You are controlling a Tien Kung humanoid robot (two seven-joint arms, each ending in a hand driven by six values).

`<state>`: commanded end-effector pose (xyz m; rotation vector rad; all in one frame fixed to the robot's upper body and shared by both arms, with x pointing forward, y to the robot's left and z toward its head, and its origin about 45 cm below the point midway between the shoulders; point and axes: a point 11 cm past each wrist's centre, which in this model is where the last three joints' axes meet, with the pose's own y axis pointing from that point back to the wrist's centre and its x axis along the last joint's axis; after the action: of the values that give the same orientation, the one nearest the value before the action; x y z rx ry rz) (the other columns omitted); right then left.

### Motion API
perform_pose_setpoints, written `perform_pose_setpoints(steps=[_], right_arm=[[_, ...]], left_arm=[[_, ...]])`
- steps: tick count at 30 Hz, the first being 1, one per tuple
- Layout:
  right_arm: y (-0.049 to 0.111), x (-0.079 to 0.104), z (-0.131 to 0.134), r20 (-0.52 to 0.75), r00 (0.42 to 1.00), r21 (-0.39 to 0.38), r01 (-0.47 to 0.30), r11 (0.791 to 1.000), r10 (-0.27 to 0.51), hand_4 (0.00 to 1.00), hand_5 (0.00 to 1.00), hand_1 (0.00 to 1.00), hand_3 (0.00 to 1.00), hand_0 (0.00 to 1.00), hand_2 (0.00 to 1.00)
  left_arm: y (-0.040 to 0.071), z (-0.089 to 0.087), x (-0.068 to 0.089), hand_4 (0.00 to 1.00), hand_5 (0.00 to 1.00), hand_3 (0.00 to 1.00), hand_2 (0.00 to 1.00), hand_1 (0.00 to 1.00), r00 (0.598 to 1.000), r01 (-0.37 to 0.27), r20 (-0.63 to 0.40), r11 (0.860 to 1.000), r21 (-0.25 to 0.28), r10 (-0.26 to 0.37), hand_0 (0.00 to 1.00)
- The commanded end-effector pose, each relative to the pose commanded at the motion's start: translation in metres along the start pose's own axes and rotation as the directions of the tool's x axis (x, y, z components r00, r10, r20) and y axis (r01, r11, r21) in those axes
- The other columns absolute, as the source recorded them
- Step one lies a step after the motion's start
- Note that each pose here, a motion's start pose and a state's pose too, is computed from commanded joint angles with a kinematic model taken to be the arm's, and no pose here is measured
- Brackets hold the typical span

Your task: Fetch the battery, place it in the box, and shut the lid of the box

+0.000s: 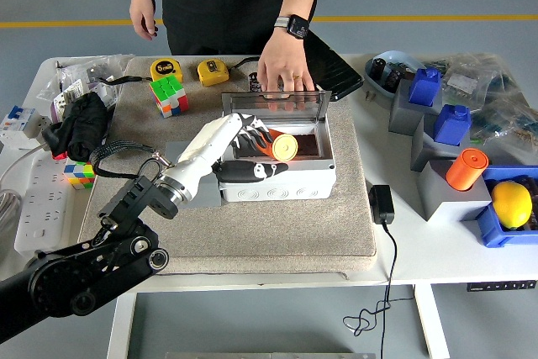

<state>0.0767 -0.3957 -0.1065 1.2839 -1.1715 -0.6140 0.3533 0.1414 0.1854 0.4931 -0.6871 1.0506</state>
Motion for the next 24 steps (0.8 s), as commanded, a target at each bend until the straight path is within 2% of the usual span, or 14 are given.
perform_pose_setpoints(steps=[5,10,15,20,24], right_arm=[[0.0,-0.001,-0.002,-0.009,1.0,0.004,0.004,1.0,-0.004,0.892,0.439,0.576,0.532,0.588,0.541],[0.0,-0.003,-0.002,-0.018,1.0,0.003,0.008,1.0,-0.008,0.892,0.439,0.576,0.532,0.588,0.541],[0.0,-0.005,-0.002,-0.024,1.0,0.004,0.016,1.0,-0.016,0.893,0.439,0.576,0.532,0.588,0.541],[0.0,-0.006,0.0,-0.012,1.0,0.001,0.016,1.0,-0.016,0.892,0.439,0.576,0.531,0.588,0.541],[0.0,-0.007,0.001,-0.001,1.0,-0.001,0.016,1.0,-0.016,0.892,0.438,0.576,0.532,0.588,0.541]], left_arm=[[-0.013,0.019,-0.014,0.967,0.439,0.5,0.494,0.454,0.999,0.031,-0.016,0.999,-0.039,-0.032,0.23],[-0.032,0.043,-0.032,0.967,0.439,0.5,0.494,0.454,0.997,0.07,-0.037,0.994,-0.08,-0.073,0.23],[-0.041,0.06,-0.043,0.964,0.44,0.5,0.495,0.456,0.994,0.094,-0.043,0.989,-0.112,-0.099,0.229],[-0.037,0.064,-0.035,0.963,0.439,0.5,0.495,0.456,0.995,0.078,-0.055,0.989,-0.123,-0.085,0.229],[-0.033,0.062,-0.014,0.962,0.438,0.501,0.495,0.457,0.996,0.018,-0.079,0.992,-0.125,-0.028,0.23]])
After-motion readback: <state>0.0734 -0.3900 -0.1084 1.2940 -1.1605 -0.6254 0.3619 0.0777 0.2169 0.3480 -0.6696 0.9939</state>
